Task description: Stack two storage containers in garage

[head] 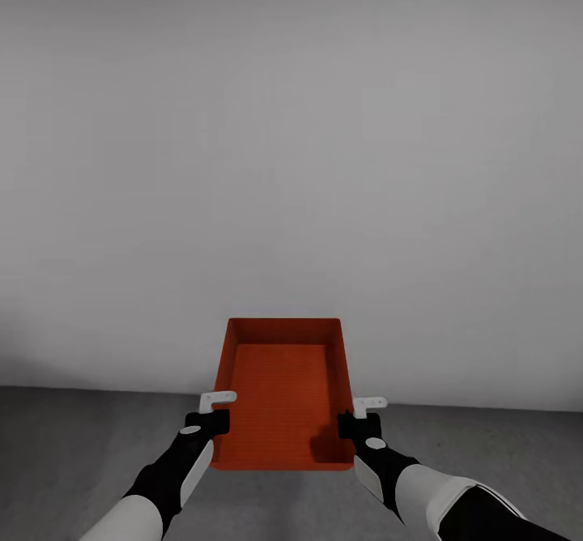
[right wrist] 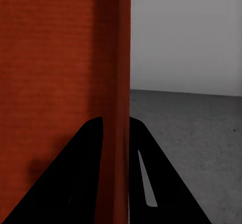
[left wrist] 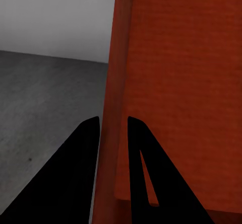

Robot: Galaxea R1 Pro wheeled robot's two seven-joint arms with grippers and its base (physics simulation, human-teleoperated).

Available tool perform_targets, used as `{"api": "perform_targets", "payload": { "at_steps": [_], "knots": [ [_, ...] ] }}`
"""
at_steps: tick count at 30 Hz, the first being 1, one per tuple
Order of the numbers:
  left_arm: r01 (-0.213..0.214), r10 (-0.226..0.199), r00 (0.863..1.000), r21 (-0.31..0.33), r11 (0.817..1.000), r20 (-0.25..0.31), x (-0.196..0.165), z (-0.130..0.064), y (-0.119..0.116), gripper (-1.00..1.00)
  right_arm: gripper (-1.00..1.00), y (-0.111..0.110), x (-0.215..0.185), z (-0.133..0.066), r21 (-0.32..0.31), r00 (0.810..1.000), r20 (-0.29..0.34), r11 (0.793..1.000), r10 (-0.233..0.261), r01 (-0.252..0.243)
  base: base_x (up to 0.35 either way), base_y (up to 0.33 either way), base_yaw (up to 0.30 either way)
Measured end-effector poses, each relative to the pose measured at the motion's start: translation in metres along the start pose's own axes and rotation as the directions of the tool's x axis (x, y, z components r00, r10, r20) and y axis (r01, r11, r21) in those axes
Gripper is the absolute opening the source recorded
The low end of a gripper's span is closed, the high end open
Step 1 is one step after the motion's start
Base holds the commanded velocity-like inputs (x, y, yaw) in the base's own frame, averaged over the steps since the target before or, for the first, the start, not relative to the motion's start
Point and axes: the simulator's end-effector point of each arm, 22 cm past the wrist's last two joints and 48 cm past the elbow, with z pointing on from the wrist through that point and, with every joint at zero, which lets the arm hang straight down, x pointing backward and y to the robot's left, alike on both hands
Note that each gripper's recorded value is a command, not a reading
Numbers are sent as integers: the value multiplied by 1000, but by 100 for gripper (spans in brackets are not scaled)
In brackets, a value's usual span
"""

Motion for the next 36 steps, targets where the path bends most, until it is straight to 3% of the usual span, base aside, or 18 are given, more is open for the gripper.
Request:
{"api": "perform_targets", "payload": {
  "at_steps": [36],
  "knots": [
    [-3, 3, 998, -4, 1000, -56, 30, 14, 0, -100, -100, 1, 32, 11, -3, 998, -56, 1000, -3, 3, 0, 0, 0]
  ]
}}
